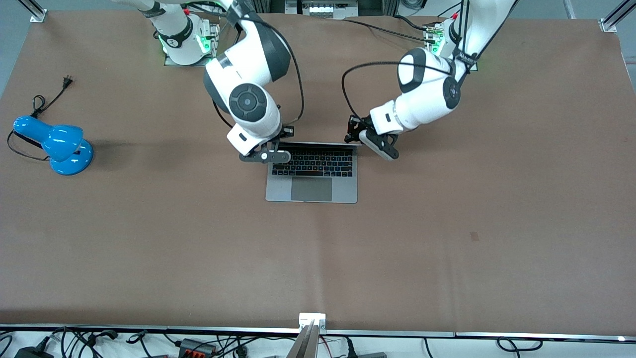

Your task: Close laptop with both arms from behind

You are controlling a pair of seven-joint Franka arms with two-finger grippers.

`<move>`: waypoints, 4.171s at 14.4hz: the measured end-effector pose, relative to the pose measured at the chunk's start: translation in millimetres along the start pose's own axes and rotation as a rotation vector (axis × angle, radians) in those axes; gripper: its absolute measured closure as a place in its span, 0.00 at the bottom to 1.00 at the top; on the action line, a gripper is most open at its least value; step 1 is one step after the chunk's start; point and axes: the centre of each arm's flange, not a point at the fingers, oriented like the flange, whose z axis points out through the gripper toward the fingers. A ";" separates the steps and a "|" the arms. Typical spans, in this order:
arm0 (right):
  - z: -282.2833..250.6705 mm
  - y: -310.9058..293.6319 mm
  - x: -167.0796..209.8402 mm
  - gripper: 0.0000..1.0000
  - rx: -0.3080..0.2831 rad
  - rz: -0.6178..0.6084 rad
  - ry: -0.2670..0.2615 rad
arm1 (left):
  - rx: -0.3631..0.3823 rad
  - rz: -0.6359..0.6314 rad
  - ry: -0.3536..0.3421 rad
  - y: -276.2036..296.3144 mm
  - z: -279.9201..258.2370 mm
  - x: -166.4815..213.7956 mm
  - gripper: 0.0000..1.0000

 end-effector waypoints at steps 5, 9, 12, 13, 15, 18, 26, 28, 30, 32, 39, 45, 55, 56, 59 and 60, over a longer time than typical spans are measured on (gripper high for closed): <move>36.8 -2.8 32.1 0.99 -0.059 -0.001 0.012 | -0.012 0.001 0.046 -24.4 16.8 19.8 0.99; 64.6 -4.5 57.9 0.99 -0.059 0.005 0.054 | -0.032 -0.048 0.051 -56.0 30.1 35.7 0.99; 80.8 -7.7 73.5 0.99 -0.056 0.011 0.064 | -0.040 -0.078 0.070 -75.9 52.3 44.4 0.99; 85.8 -9.5 77.3 0.99 -0.054 0.011 0.068 | -0.035 -0.080 0.079 -80.6 61.8 45.0 0.99; 96.7 -12.3 83.9 0.99 -0.047 0.010 0.081 | -0.026 -0.079 0.086 -89.0 81.4 44.6 0.99; 118.5 -13.5 91.2 0.99 -0.051 0.006 0.091 | -0.008 -0.069 0.081 -97.6 96.0 45.5 0.99; 134.1 -15.3 94.5 0.99 -0.055 0.004 0.088 | 0.006 -0.058 0.086 -96.9 95.4 48.7 0.99; 134.0 -15.3 94.5 0.99 -0.055 0.004 0.088 | 0.012 -0.063 0.095 -102.5 90.7 51.4 0.99; 133.2 -15.8 94.7 0.99 -0.054 0.004 0.090 | 0.016 -0.069 0.102 -112.5 82.2 55.3 0.99; 128.9 -17.0 95.9 0.99 -0.049 0.004 0.098 | -0.011 -0.074 0.081 -123.0 67.7 61.2 0.99; 76.4 -9.5 100.6 0.99 -0.024 0.016 0.164 | -0.074 0.090 -0.065 -149.3 -49.7 99.3 0.99; -1.9 51.0 100.4 0.99 -0.064 0.012 0.129 | -0.076 0.163 -0.212 -178.3 -128.1 111.2 0.99; -140.6 171.7 92.9 0.34 0.011 0.060 0.219 | 0.100 0.046 -0.458 -173.5 -242.3 124.7 0.85; -155.7 183.5 88.7 0.22 0.020 0.073 0.236 | 0.152 0.026 -0.485 -170.3 -252.6 124.9 0.84; -186.7 224.0 83.8 0.00 0.042 0.122 0.274 | 0.252 -0.009 -0.525 -159.9 -268.4 124.9 0.59; -194.2 237.6 82.9 0.00 0.047 0.140 0.282 | 0.275 -0.011 -0.525 -157.9 -272.5 125.0 0.49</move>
